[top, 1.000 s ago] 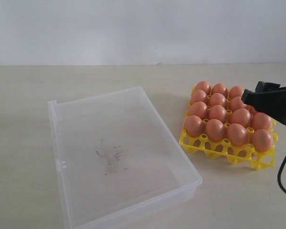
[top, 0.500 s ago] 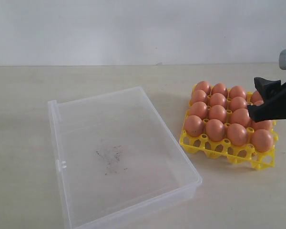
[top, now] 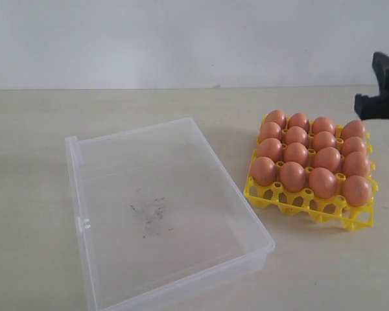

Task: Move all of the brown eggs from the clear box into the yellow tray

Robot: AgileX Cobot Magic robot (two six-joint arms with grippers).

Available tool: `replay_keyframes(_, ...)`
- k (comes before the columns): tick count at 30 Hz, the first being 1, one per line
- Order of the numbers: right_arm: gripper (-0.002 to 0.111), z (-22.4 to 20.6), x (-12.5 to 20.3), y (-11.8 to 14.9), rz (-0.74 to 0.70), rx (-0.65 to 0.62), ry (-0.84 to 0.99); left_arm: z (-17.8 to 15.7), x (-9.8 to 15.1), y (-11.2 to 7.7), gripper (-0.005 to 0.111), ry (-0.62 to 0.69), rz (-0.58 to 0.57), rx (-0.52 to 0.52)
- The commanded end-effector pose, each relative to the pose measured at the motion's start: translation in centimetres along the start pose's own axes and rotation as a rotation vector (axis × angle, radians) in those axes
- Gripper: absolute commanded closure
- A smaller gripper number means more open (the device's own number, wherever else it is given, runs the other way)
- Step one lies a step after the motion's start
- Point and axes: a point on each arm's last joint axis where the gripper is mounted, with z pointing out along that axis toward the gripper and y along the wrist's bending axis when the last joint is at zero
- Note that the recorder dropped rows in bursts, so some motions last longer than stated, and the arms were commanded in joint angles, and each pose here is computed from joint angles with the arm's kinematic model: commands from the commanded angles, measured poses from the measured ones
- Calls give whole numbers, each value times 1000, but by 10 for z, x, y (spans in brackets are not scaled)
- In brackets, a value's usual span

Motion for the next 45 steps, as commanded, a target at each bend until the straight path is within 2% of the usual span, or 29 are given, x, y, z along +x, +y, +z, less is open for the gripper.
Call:
replay_keyframes(1,50,-2,-19,-11,119,98,-195,0,-2,0,103,-13,0,-2)
replay_keyframes(4,50,-6,-29,-17,153,160,-320,0,-2,0,103,-13,0,-2)
replay_keyframes(6,50,-9,-36,-20,239,167,-403,0,-2,0,103,-13,0,-2)
replay_keyframes(8,50,-11,-42,-17,295,112,-458,0,-2,0,103,-13,0,-2)
replay_keyframes(11,50,-20,-61,-7,349,-82,-575,0,-2,0,103,-13,0,-2)
replay_keyframes(13,51,-29,-81,0,489,-271,-657,0,-2,0,103,-13,0,-2)
replay_keyframes(15,59,-41,-100,3,569,-429,-723,0,-2,0,103,-13,0,-2)
replay_keyframes(17,76,-55,-119,7,541,-562,-794,0,-2,0,103,-13,0,-2)
replay_keyframes(19,104,-74,-137,9,435,-674,-881,0,-2,0,103,-13,0,-2)
replay_keyframes(20,108,-85,-144,10,382,-716,-921,0,-2,0,103,-13,0,-2)
replay_keyframes(27,109,-156,-161,4,116,-873,-1121,0,-2,0,103,-13,0,-2)
replay_keyframes(30,109,-171,-154,4,-57,-847,-1015,0,-2,0,103,-13,0,-2)
replay_keyframes(33,109,-177,-140,-5,-205,-691,-786,0,-2,0,103,-13,0,-2)
replay_keyframes(35,109,-182,-130,-18,-128,-593,-636,0,-2,0,103,-13,0,-2)
replay_keyframes(38,109,-199,-116,-33,57,-505,-541,0,-2,0,103,-13,0,-2)
replay_keyframes(41,109,-220,-104,-43,115,-450,-573,0,-2,0,103,-13,0,-2)
replay_keyframes(45,109,-216,-95,-40,92,-446,-551,0,-2,0,103,-19,0,-1)
